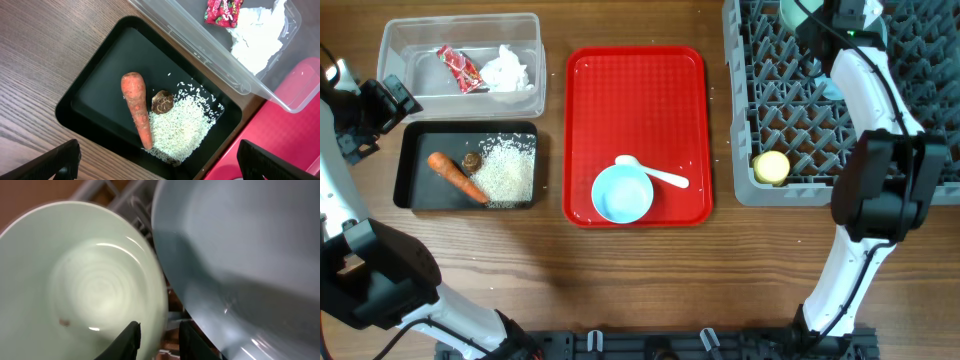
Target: Sort waste into correct bins and load items into the dishwasher rack
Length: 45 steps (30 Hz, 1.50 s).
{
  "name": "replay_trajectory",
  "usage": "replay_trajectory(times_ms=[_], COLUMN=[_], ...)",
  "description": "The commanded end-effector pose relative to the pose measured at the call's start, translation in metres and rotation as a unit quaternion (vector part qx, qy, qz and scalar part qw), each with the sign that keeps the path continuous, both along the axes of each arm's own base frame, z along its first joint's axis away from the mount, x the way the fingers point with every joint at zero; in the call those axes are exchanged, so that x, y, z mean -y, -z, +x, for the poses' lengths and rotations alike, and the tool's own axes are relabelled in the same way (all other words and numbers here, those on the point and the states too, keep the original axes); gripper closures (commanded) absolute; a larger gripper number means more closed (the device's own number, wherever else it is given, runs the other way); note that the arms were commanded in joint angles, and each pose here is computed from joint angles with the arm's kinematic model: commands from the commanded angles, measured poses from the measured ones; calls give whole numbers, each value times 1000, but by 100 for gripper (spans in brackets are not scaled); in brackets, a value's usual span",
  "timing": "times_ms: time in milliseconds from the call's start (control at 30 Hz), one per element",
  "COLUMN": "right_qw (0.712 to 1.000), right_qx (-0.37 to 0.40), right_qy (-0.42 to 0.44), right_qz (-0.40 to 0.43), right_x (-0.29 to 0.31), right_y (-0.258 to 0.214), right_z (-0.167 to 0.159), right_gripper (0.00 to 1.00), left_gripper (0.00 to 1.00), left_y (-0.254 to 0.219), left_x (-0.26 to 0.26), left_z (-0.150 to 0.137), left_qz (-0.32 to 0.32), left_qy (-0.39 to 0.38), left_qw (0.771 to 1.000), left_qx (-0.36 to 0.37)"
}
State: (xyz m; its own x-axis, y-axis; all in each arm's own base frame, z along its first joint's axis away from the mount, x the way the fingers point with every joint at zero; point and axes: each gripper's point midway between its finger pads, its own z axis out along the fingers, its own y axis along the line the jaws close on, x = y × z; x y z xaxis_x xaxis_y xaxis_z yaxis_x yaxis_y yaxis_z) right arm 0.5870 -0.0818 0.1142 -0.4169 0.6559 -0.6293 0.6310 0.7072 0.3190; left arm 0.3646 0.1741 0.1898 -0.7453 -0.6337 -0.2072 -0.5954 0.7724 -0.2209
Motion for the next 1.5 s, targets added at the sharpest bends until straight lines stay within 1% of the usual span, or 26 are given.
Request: replay_trajectory(times_ms=[0, 133, 200, 233, 267, 367, 467, 533, 600, 667, 700, 733, 767, 800, 833, 867, 900, 967, 1100, 1133, 1200, 1333, 1467], right_qw=[1000, 1000, 1000, 1000, 1000, 1000, 998, 996, 993, 983, 976, 961, 948, 926, 909, 885, 869, 830, 766, 756, 751, 759, 761], right_qx=[-8, -1, -1, -1, 0, 4, 25, 35, 38, 28, 20, 3, -12, -39, -60, -86, -108, -168, -266, -280, -286, -271, -267], right_qy=[-13, -16, -17, -17, -17, -31, -57, -55, -39, -22, -15, 1, 10, 17, 18, 25, 23, -10, -25, -37, -67, -99, -111], right_qz=[6, 8, 7, 7, 7, -2, -32, -56, -104, -178, -217, -276, -318, -376, -412, -456, -482, -532, -585, -590, -592, -583, -580], right_x=[-6, -7, -8, -8, -8, -10, -10, -7, -1, 2, 2, 3, 3, -2, -7, -11, -13, -18, -10, -9, -14, -22, -26], right_y=[13, 11, 10, 10, 10, -1, -37, -59, -85, -108, -118, -129, -136, -144, -148, -154, -153, -143, -121, -116, -107, -98, -89], right_z=[1, 4, 4, 4, 4, 4, 2, -2, -10, -21, -26, -33, -37, -44, -48, -52, -54, -52, -57, -56, -50, -41, -36], right_gripper=[71, 71, 82, 93, 96, 96, 96, 96, 96, 96, 96, 96, 96, 96, 96, 96, 96, 96, 96, 95, 96, 96, 96], left_gripper=[0, 0, 0, 0, 0, 0, 0, 0, 0, 0, 0, 0, 0, 0, 0, 0, 0, 0, 0, 0, 0, 0, 0], left_y=[-13, -13, -13, -13, -13, -13, -13, -13, -13, -13, -13, -13, -13, -13, -13, -13, -13, -13, -13, -13, -13, -13, -13], left_x=[1, 1, 1, 1, 1, 1, 1, 1, 1, 1, 1, 1, 1, 1, 1, 1, 1, 1, 1, 1, 1, 1, 1], left_z=[-1, -1, -1, -1, -1, -1, -1, -1, -1, -1, -1, -1, -1, -1, -1, -1, -1, -1, -1, -1, -1, -1, -1], left_qz=[7, 8, 8, 8, 7, 8, 8, 7, 8, 7, 7, 8, 7, 8, 7, 7, 7, 7, 8, 8, 8, 7, 8], left_qy=[-1, -1, -1, -1, 0, -1, -1, 0, -1, -1, 0, -1, 0, -1, 0, 0, -1, 0, -1, -1, -1, -1, -1], left_qw=[1000, 1000, 1000, 1000, 1000, 1000, 1000, 1000, 1000, 1000, 1000, 1000, 1000, 1000, 1000, 1000, 1000, 1000, 1000, 1000, 1000, 1000, 1000], left_qx=[15, 15, 15, 15, 15, 15, 15, 15, 15, 15, 15, 15, 15, 15, 15, 15, 15, 15, 15, 15, 15, 15, 15])
